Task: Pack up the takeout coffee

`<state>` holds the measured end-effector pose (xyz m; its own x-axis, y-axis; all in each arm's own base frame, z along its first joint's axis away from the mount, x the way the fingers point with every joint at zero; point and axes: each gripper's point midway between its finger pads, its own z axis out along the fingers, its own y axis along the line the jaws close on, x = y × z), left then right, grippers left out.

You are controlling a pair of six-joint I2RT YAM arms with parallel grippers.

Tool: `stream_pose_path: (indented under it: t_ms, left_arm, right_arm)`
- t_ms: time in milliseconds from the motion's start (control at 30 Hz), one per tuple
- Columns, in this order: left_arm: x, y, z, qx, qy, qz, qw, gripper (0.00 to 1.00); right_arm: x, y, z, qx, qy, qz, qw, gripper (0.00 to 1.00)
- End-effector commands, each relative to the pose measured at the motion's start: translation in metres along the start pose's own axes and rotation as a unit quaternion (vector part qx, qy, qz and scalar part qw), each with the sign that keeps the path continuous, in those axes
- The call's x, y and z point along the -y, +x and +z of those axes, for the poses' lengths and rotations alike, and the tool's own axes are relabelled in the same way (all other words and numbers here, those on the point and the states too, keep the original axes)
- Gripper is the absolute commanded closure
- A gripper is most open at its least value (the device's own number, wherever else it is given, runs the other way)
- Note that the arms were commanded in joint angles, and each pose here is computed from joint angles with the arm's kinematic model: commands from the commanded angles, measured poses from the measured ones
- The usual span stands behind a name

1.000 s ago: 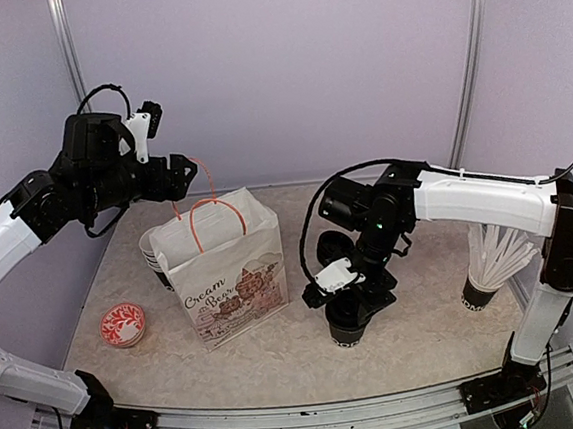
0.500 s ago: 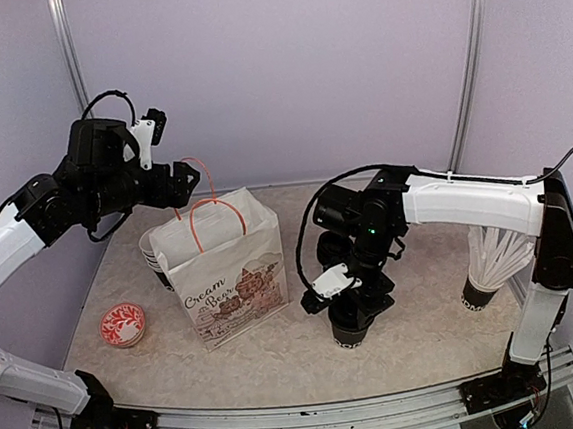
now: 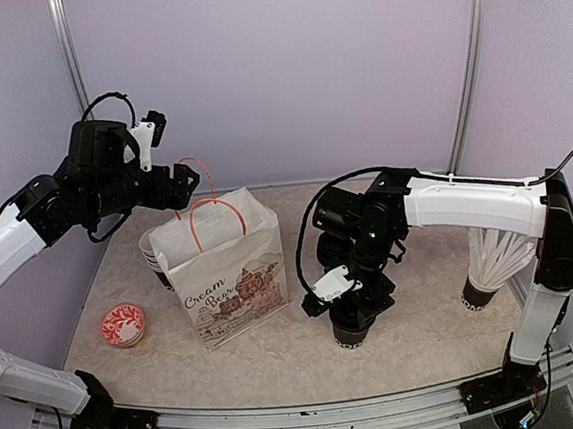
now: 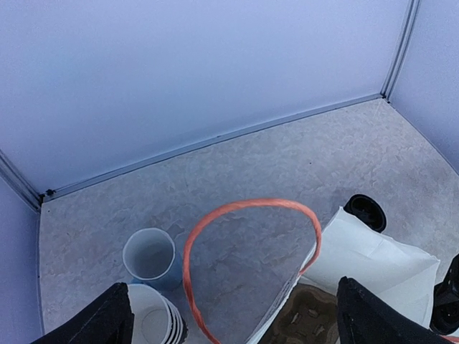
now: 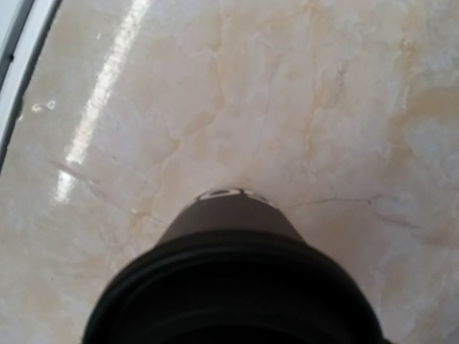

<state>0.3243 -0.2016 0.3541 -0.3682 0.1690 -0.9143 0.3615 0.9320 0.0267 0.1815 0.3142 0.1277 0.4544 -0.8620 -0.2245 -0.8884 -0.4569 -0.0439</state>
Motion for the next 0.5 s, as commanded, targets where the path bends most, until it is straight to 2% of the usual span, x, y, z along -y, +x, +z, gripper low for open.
stream_pose_path:
  t_ms: [0,200,467]
  left_arm:
    - [-0.009,-0.001,0.003,-0.018,-0.009,0.006,1.000,0.04]
    - [-0.015,0.003,0.006,-0.037,-0.012,0.000,0.999,0.04]
    - [-0.022,0.020,-0.001,-0.073,-0.008,0.014,0.997,0.03]
  right_arm:
    - [-0.010,0.009,0.006,-0.024,-0.005,-0.009,1.000,0.17]
    - [-0.013,0.014,0.015,-0.042,-0.007,-0.005,0.999,0.28]
    - [-0.006,-0.002,-0.015,-0.011,0.018,-0.010,1.000,0.33]
